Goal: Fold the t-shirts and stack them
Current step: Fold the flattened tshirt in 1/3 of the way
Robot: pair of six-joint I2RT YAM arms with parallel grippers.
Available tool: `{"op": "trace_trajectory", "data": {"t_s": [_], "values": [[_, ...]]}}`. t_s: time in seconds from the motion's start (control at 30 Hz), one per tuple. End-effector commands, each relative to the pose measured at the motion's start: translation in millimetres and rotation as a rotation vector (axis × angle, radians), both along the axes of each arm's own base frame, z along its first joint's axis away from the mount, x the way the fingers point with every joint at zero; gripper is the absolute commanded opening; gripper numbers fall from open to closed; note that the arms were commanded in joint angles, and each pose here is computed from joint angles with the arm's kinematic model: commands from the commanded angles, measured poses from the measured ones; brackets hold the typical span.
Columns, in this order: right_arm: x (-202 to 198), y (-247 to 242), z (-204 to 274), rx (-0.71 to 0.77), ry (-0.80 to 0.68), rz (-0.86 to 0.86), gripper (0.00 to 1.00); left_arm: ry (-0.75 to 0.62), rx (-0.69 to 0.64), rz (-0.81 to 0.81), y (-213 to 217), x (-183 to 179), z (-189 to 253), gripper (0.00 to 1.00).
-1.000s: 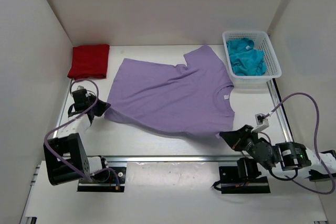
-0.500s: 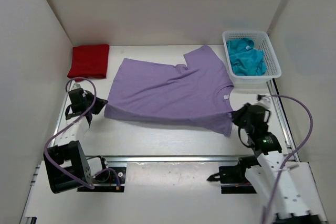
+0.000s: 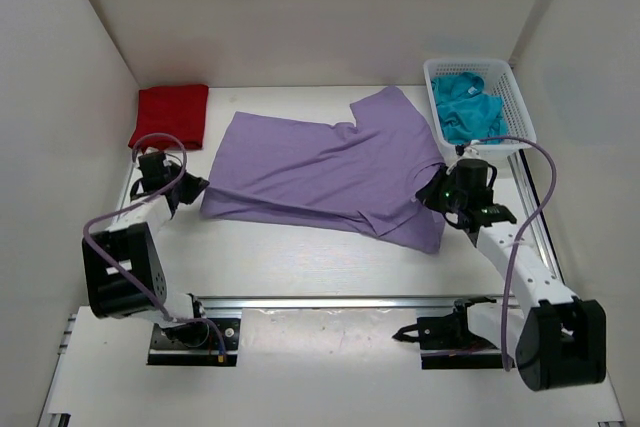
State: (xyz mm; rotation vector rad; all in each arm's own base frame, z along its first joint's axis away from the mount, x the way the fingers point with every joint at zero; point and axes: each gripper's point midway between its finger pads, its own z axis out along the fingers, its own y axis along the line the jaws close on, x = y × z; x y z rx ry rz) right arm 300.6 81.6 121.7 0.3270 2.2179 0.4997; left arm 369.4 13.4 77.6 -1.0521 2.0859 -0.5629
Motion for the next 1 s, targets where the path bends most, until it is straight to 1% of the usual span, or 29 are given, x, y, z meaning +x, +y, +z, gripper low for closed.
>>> {"op": "trace_trajectory", "data": {"t_s": [0.0, 0.13, 0.33, 0.47, 0.53, 0.57, 0.63, 0.67, 0.7, 0.73, 0.8, 0.83, 0.87, 0.9, 0.93, 0.97], "values": [[38.1, -2.3, 32.6, 0.001, -0.123, 0.007, 0.00, -0.042, 0.022, 0.020, 4.1, 29.8, 14.0, 0.00], [65.1, -22.1, 32.3, -0.008, -0.110, -0.044, 0.00, -0.038, 0.035, -0.001, 2.6, 56.3, 12.6, 0.00], [101.9, -29.3, 33.3, -0.011, -0.105, -0.048, 0.00, -0.004, 0.041, -0.001, 4.1, 74.5, 0.6, 0.00], [122.3, -31.4, 32.7, -0.024, -0.096, -0.053, 0.00, -0.013, 0.050, -0.002, 3.5, 85.0, -0.8, 0.00], [129.1, -39.3, 25.2, -0.022, -0.080, -0.063, 0.00, -0.006, 0.066, -0.025, 0.5, 91.2, -3.9, 0.00], [133.5, -40.5, 24.9, -0.021, -0.077, -0.065, 0.01, -0.003, 0.050, -0.047, -4.9, 95.6, -5.3, 0.00], [135.2, -42.1, 15.9, -0.021, -0.050, -0.074, 0.00, 0.005, 0.048, -0.081, -8.5, 99.6, -10.0, 0.13], [134.9, -40.2, 9.1, -0.023, -0.036, -0.068, 0.00, 0.002, 0.039, -0.101, -10.4, 102.1, -8.1, 0.21], [136.4, -41.0, 10.4, -0.026, -0.047, -0.071, 0.03, 0.002, 0.044, -0.111, -11.0, 101.2, -5.6, 0.28], [138.4, -42.6, 14.4, -0.026, -0.057, -0.080, 0.08, -0.015, 0.050, -0.108, -9.2, 101.5, -0.9, 0.32], [144.4, -44.7, 20.3, -0.010, -0.066, -0.102, 0.11, -0.056, 0.085, -0.077, -3.4, 95.7, 18.9, 0.44], [146.2, -48.8, 22.5, -0.009, -0.071, -0.116, 0.14, -0.055, 0.092, -0.075, 0.0, 92.4, 21.6, 0.46], [147.7, -48.8, 27.1, 0.003, -0.071, -0.108, 0.21, -0.071, 0.098, -0.069, 1.3, 88.7, 31.5, 0.47], [145.7, -47.7, 28.3, 0.006, -0.050, -0.103, 0.25, -0.079, 0.092, -0.068, 2.9, 78.5, 35.8, 0.48], [146.7, -46.7, 37.7, 0.004, -0.070, -0.100, 0.28, -0.080, 0.096, -0.048, 8.5, 72.8, 36.1, 0.46], [138.8, -42.1, 38.4, -0.003, -0.070, -0.092, 0.31, -0.088, 0.101, -0.047, 4.9, 61.0, 37.3, 0.47]]}}
